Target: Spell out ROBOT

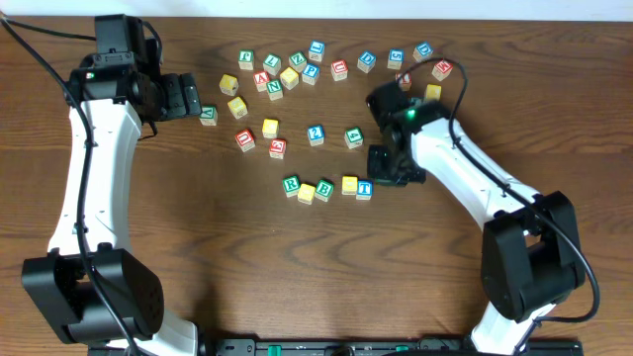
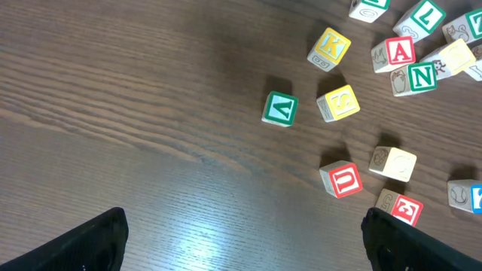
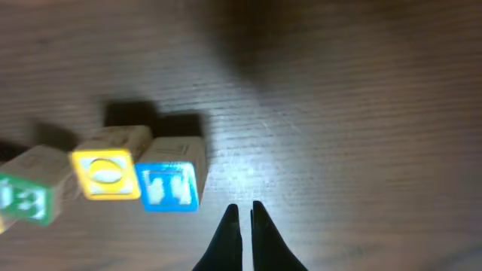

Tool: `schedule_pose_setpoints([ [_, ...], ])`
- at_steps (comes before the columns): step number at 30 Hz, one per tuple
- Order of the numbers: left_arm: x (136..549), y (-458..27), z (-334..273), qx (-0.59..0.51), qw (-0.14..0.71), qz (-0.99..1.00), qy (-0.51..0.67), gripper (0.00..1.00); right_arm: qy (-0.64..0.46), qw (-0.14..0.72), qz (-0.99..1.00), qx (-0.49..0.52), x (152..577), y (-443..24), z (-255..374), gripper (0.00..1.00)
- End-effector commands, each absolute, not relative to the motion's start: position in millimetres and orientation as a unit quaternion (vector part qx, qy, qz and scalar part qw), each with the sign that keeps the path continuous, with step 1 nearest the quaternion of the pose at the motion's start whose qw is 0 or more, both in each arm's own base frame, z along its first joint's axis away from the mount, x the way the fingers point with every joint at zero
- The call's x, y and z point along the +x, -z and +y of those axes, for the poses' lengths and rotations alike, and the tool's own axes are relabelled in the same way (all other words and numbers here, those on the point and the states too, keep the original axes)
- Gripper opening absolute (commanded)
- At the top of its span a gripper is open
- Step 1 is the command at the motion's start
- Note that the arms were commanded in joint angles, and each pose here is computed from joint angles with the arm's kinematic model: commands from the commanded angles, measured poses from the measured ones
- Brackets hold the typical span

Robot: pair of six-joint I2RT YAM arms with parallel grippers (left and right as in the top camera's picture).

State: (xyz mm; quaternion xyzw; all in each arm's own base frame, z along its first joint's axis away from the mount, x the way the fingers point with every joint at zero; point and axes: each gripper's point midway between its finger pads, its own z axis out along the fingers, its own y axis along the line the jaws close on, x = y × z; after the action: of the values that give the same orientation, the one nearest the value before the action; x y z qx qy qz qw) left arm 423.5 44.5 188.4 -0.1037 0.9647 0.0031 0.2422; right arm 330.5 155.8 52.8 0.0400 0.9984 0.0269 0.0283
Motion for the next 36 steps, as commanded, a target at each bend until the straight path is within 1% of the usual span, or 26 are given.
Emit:
schedule_pose_setpoints([
  [1, 425, -195, 47, -0.099, 0.25, 0.963, -0.011, 0.98, -0.028, 0.011, 0.999, 0.04, 320, -30, 153, 0.01],
  [7, 425, -195, 47, -0.099, 0.25, 0.963, -0.011, 0.97, -0.048, -0.002, 0.998, 0.042, 306, -8, 156, 0.01],
  [12, 425, -195, 48, -0.099, 0.25, 0.963, -0.011, 0.98, -0.082, -0.026, 0.996, 0.003, 293, -9, 175, 0.01],
  [17, 425, -195, 48, -0.099, 0.25, 0.963, -0.011, 0.98, -0.074, -0.027, 0.997, -0.022, 282, -8, 188, 0.01],
  [22, 425, -195, 47, -0.099, 0.25, 0.963, -0.011, 0.98, -0.042, -0.007, 0.999, -0.013, 287, -6, 184, 0.01],
  [28, 425, -195, 47, -0.099, 0.25, 0.963, -0.011, 0.98, -0.055, 0.023, 0.998, -0.013, 301, -7, 191, 0.01],
  [36, 425, -195, 47, -0.099, 0.25, 0.963, -0.011, 0.98, -0.058, 0.03, 0.998, -0.014, 304, -7, 193, 0.01],
])
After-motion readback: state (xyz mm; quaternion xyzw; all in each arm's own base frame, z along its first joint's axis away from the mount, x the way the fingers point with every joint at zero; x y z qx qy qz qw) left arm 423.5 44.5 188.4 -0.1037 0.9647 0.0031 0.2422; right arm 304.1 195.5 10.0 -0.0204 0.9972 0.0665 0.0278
